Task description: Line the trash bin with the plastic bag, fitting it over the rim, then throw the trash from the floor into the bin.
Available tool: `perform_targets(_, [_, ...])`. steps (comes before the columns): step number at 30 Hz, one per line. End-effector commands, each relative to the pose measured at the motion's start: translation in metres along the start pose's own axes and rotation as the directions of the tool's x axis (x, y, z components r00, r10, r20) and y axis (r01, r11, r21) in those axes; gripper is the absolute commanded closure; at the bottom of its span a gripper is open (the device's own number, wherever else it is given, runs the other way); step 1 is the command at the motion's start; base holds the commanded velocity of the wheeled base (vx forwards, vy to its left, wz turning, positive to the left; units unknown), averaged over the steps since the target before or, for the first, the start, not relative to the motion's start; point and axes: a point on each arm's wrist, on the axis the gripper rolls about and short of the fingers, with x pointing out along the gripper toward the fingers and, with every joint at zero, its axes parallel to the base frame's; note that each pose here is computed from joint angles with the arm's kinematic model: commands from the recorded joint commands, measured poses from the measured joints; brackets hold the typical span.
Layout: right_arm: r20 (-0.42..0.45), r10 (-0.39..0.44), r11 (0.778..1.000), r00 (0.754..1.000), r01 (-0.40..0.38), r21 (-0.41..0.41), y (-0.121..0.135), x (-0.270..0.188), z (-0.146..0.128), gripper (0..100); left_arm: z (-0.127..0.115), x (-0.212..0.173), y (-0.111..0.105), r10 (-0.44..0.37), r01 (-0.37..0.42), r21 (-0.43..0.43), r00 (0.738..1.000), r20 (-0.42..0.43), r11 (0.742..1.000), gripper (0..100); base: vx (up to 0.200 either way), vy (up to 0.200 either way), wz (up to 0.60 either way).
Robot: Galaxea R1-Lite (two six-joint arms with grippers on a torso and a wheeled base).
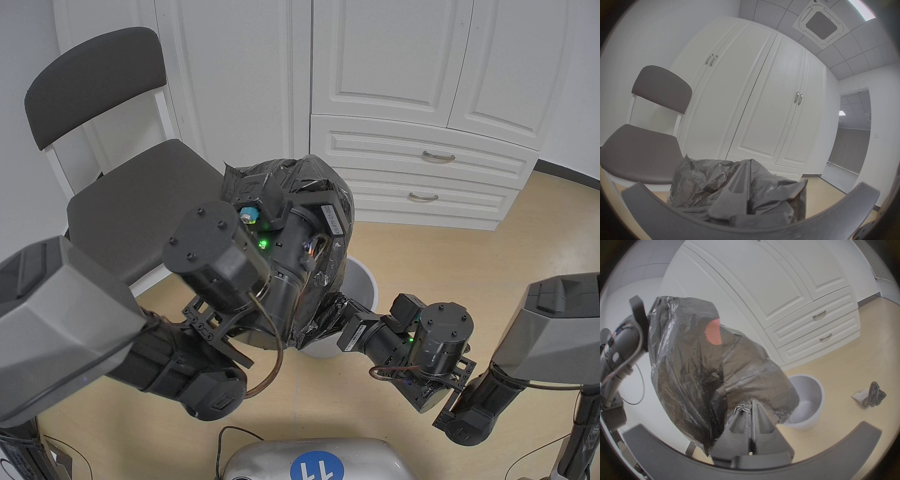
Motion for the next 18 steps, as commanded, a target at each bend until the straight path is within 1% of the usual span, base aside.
perform_targets(1, [-0.022, -0.080, 0.997, 0.997, 0.080, -0.014, -0.031, 0.015, -0.016, 100, -0.029, 0.013, -0.005, 0.007, -0.007, -0.002, 1.000, -0.006, 1.000, 100, 0.000, 0.000, 0.00])
perform_targets(2, [-0.021, -0.084, 0.996, 0.996, 0.083, -0.015, -0.032, 0.015, -0.016, 100, -0.030, 0.013, -0.005, 0.007, -0.007, -0.003, 1.000, -0.008, 1.000, 100, 0.000, 0.000, 0.00])
perform_targets(3, [-0.023, -0.109, 0.994, 0.994, 0.109, -0.023, -0.043, 0.018, -0.016, 100, -0.039, 0.015, -0.007, 0.006, -0.006, -0.026, 1.000, -0.011, 1.000, 100, 0.000, 0.000, 0.00])
perform_targets(5, [-0.027, -0.134, 0.990, 0.991, 0.134, -0.035, -0.057, 0.019, -0.013, 100, -0.052, 0.017, -0.010, 0.003, -0.004, -0.042, 1.000, -0.026, 0.999, 100, 0.000, 0.000, 0.00])
perform_targets(7, [-0.035, -0.140, 0.989, 0.989, 0.139, -0.040, -0.064, 0.019, -0.011, 100, -0.059, 0.017, -0.012, -0.001, 0.000, -0.042, 0.999, -0.035, 0.999, 100, 0.000, 0.000, 0.00])
perform_targets(8, [-0.058, -0.150, 0.988, 0.987, 0.147, -0.054, -0.079, 0.014, -0.005, 100, -0.070, 0.019, -0.017, -0.006, 0.004, -0.048, 0.999, -0.039, 0.999, 100, 0.000, 0.000, 0.00])
perform_targets(10, [-0.088, -0.161, 0.984, 0.983, 0.153, -0.086, -0.097, 0.006, 0.002, 100, -0.085, 0.021, -0.022, -0.014, 0.012, -0.049, 0.999, -0.047, 0.999, 100, 0.000, 0.000, 0.00])
perform_targets(12, [-0.111, -0.171, 0.980, 0.979, 0.157, -0.120, -0.112, -0.002, 0.010, 100, -0.094, 0.026, -0.025, -0.016, 0.013, -0.050, 0.999, -0.047, 0.999, 100, 0.000, 0.000, 0.00])
perform_targets(16, [-0.152, -0.203, 0.964, 0.967, 0.171, -0.204, -0.147, -0.024, 0.029, 100, -0.115, 0.032, -0.032, -0.020, 0.017, -0.045, 0.997, -0.069, 0.999, 100, 0.000, 0.000, 0.00])
perform_targets(18, [-0.152, -0.204, 0.960, 0.967, 0.167, -0.224, -0.156, -0.032, 0.038, 100, -0.120, 0.032, -0.035, -0.024, 0.021, -0.044, 0.997, -0.078, 0.999, 100, 0.000, 0.000, 0.00])
